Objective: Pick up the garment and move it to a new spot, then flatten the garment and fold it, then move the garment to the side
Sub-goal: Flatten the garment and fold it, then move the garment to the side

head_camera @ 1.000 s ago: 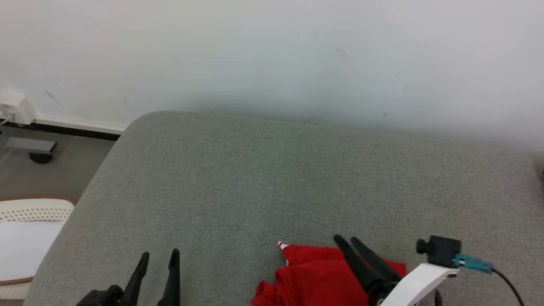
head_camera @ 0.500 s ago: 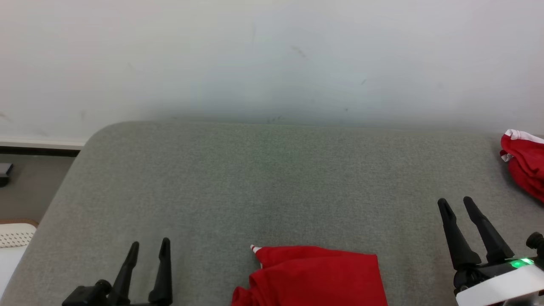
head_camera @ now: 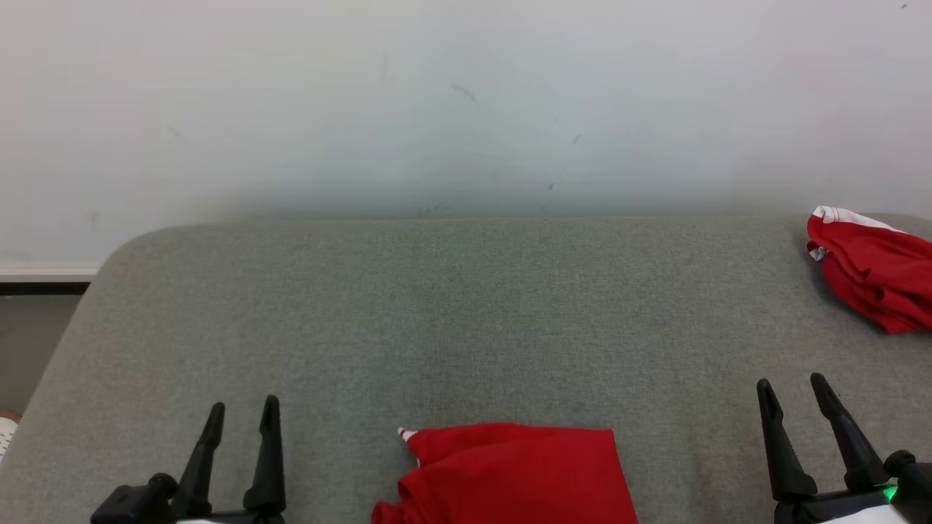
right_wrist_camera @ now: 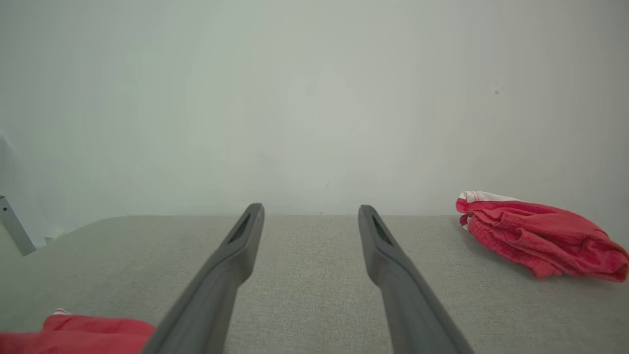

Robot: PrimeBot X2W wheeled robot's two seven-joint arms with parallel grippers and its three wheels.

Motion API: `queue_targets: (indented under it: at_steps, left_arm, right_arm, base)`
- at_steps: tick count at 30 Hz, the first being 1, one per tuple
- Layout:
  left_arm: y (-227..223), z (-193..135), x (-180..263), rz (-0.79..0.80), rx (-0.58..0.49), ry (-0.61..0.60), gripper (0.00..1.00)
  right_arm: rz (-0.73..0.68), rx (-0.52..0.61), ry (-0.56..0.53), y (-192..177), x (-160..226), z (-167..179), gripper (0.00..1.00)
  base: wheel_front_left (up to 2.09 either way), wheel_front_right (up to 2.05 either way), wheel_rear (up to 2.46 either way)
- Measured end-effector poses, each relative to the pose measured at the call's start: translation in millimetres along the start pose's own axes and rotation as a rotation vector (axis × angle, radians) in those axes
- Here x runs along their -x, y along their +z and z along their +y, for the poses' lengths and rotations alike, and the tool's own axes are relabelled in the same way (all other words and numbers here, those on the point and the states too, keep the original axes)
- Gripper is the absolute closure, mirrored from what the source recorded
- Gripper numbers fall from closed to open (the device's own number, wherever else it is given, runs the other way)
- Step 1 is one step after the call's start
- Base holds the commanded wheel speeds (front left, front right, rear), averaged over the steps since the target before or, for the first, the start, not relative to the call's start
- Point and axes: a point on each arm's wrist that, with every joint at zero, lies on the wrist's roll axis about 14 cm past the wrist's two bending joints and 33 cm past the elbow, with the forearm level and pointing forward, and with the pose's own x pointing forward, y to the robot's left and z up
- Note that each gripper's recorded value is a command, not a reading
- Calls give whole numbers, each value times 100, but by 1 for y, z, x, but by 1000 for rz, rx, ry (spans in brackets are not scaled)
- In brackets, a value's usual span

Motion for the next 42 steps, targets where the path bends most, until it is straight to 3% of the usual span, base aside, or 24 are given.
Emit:
queue_targets:
  at_steps: [17,32,42]
  left_arm:
    - [0,-4,1,1,-7,-12,0]
    - [4,16,15,-4,-15,53,0]
    - [6,30,23,-7,-22,99,0]
  right_arm:
    - [79,-17,38,-24,2,17,0]
    - [568,-122,192,-131,16,83,0]
    - [774,-143,191,-171,30,90,0]
  base:
    - [0,0,0]
    - [0,0,0]
    - [0,0,0]
